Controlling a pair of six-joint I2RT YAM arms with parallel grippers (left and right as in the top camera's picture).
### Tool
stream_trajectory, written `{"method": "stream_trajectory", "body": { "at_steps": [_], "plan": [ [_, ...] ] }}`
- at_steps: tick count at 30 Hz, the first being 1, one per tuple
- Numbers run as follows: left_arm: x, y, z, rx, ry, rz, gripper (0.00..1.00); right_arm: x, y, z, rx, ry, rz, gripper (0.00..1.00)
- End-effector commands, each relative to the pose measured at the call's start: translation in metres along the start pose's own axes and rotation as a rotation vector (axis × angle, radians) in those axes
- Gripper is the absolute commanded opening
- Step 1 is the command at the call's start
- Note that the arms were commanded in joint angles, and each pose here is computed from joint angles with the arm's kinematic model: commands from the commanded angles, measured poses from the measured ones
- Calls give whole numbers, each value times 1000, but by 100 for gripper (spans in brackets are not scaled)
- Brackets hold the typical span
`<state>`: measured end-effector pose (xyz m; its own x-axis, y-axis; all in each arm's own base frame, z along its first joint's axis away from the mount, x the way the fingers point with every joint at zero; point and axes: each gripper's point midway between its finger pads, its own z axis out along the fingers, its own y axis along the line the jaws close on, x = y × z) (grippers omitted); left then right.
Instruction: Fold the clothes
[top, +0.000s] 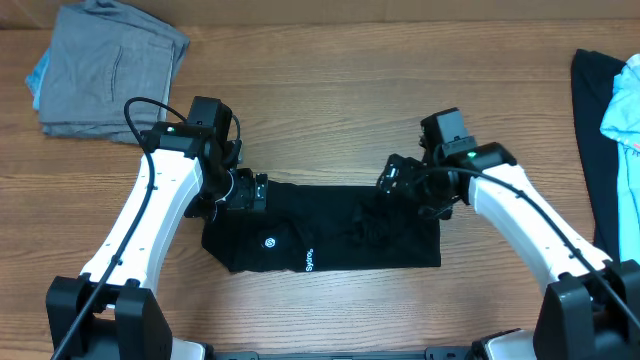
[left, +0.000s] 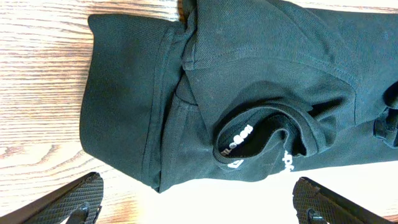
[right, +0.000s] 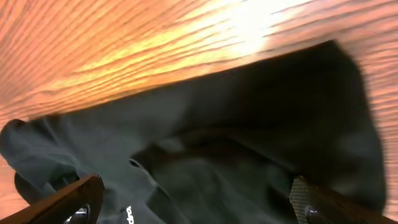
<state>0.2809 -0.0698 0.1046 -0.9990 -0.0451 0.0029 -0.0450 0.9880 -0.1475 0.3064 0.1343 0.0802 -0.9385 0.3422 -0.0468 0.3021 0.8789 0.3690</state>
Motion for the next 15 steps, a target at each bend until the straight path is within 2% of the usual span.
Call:
{"method": "stream_trajectory", "body": {
  "at_steps": [1,7,13,15],
  "plan": [
    [-1,0,0,0,2,2,100,-20,20,-28,-79,-32,-86,100],
    [0,0,0,0,4,2,100,6,20,-50,-88,99,-144,99],
    [0,0,0,1,3,2,100,54,0,-27,8,247,-168,99],
    [0,0,0,1,4,2,100,68,-6,-12,19,275,-161,96]
  ]
}}
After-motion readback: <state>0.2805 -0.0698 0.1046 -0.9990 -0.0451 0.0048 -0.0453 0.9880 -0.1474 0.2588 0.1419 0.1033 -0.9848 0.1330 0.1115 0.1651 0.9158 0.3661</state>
